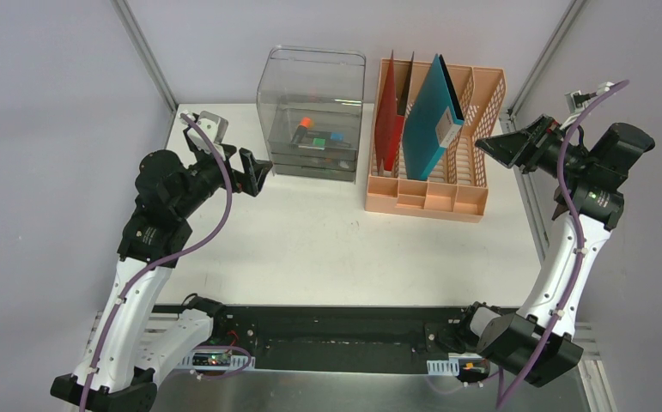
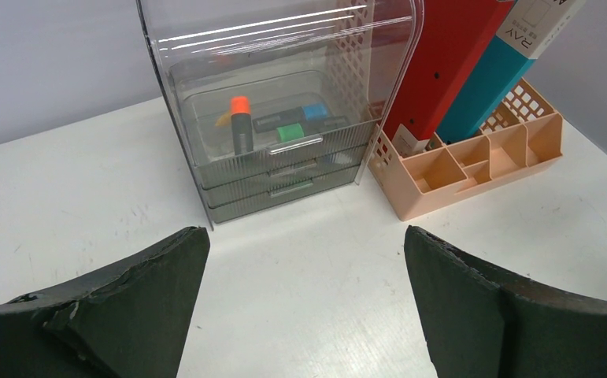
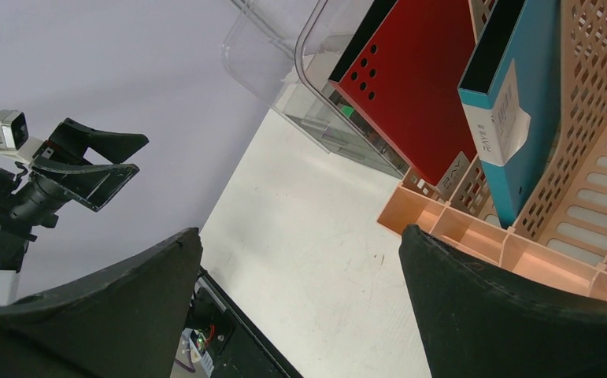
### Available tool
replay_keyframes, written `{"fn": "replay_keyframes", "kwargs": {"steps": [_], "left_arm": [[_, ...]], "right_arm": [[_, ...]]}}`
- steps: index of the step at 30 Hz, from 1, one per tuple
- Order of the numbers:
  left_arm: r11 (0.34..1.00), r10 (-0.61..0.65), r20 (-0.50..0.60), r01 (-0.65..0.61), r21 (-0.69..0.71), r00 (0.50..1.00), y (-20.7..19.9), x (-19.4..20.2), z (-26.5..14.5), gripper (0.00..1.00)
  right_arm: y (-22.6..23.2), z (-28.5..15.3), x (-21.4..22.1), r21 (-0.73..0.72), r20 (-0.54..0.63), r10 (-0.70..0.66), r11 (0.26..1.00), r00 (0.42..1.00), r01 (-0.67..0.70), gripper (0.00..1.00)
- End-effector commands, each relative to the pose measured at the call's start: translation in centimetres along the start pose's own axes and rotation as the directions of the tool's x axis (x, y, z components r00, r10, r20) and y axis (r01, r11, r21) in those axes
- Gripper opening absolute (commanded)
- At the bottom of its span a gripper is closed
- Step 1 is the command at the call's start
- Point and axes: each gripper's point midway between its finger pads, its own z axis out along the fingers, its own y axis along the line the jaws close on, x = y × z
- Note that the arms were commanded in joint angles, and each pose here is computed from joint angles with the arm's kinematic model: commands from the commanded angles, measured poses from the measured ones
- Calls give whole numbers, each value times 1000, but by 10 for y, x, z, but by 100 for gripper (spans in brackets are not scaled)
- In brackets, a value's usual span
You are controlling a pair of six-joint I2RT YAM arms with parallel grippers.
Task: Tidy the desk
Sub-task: Reset both arms
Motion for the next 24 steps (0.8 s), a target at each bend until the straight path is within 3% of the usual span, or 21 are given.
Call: {"fn": "replay_keyframes", "kwargs": {"steps": [1, 11, 18, 24], "left_arm": [[999, 34, 62, -33, -10, 997, 3, -15, -3, 99], [995, 21, 56, -26, 98, 998, -15, -11, 3, 99], [967, -26, 39, 15, 253, 999, -40, -6, 11, 99], [965, -30, 32, 21, 261, 999, -40, -2, 14, 99]], "right_arm": [[8, -5, -4, 7, 22, -57, 998, 998, 57, 100], [-3, -2, 1, 3, 30, -85, 996, 996, 85, 100], [-8, 3, 22, -98, 22, 52, 994, 998, -49, 100], [-4, 6, 33, -127, 3, 45, 991, 999, -44, 100]]}}
